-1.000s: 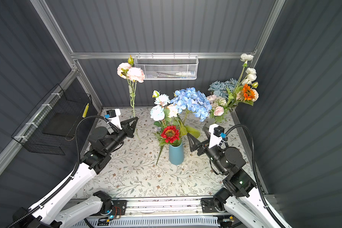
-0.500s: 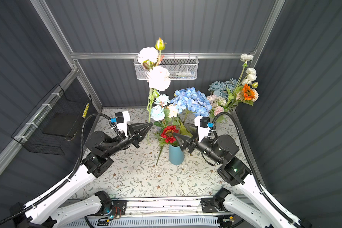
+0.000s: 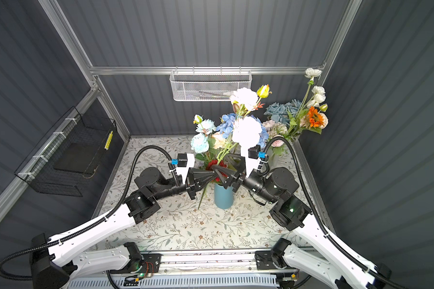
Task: Arrange the flowers into the vase
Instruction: 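Bring the pink roses over the teal vase while the right gripper grasps the stem, then open the left gripper and draw it back while the right holds the roses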
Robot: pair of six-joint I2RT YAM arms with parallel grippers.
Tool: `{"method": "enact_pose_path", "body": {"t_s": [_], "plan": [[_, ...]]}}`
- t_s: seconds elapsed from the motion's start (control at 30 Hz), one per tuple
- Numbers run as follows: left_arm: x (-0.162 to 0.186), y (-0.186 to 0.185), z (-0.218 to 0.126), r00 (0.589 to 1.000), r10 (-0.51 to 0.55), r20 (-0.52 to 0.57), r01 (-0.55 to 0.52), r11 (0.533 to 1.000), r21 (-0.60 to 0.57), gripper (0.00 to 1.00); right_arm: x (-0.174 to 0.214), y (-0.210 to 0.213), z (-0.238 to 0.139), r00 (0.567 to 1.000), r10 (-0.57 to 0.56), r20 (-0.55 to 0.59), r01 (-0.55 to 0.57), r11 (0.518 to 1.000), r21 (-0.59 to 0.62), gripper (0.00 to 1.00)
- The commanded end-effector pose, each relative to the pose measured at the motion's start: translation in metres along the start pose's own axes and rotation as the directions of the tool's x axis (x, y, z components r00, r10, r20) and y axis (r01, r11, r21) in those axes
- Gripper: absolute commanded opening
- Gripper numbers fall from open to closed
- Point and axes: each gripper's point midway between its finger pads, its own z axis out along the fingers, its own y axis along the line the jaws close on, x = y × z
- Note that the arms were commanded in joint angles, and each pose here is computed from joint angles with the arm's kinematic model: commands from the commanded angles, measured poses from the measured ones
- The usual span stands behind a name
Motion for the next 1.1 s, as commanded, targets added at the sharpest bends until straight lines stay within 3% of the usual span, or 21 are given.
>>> {"method": "enact_pose_path", "body": {"t_s": [0.0,0.27,0.37,0.5,0.57,0.6,0.7,0.73,0.8,1.07], "plan": [[-0.024,-0.010,0.001,0.997,0.064,0.053,-0.065,0.998,0.017,0.00,-0.012,0.002,-0.003,0.998,0.011,0.060,-0.011,1.000,-0.001,0.68],[-0.017,-0.015,0.009,0.997,0.074,0.028,-0.075,0.997,0.028,0.00,-0.007,0.007,0.003,0.998,0.034,0.045,-0.032,0.999,-0.044,0.49],[-0.015,-0.016,0.010,0.997,0.073,0.023,-0.074,0.997,0.028,0.00,-0.006,0.010,0.004,0.999,0.038,0.039,-0.035,0.997,-0.061,0.34],[-0.013,-0.014,0.011,0.997,0.073,0.019,-0.073,0.997,0.019,0.00,-0.005,0.011,0.003,0.998,0.038,0.043,-0.035,0.997,-0.070,0.04],[-0.014,-0.014,0.011,0.997,0.073,0.019,-0.073,0.997,0.016,0.01,-0.004,0.011,0.003,0.998,0.041,0.046,-0.038,0.997,-0.072,0.00],[-0.013,-0.014,0.011,0.997,0.072,0.018,-0.072,0.997,0.016,0.15,-0.004,0.010,0.003,0.998,0.044,0.047,-0.040,0.997,-0.072,0.00],[-0.016,-0.014,0.009,0.998,0.061,0.035,-0.061,0.998,0.011,0.81,-0.004,0.011,0.001,0.998,0.043,0.050,-0.040,0.997,-0.072,0.00],[-0.018,-0.013,0.007,0.997,0.057,0.046,-0.057,0.998,0.004,0.98,-0.003,0.010,0.000,0.998,0.041,0.050,-0.037,0.997,-0.068,0.00],[-0.021,-0.015,0.003,0.997,0.045,0.069,-0.045,0.999,0.007,1.00,-0.004,0.009,-0.001,0.998,0.030,0.051,-0.027,0.998,-0.057,0.00],[-0.023,0.014,-0.016,0.995,0.037,0.089,-0.020,0.983,-0.181,1.00,0.004,-0.005,-0.015,0.999,-0.018,0.027,0.016,0.999,0.043,0.00]]}}
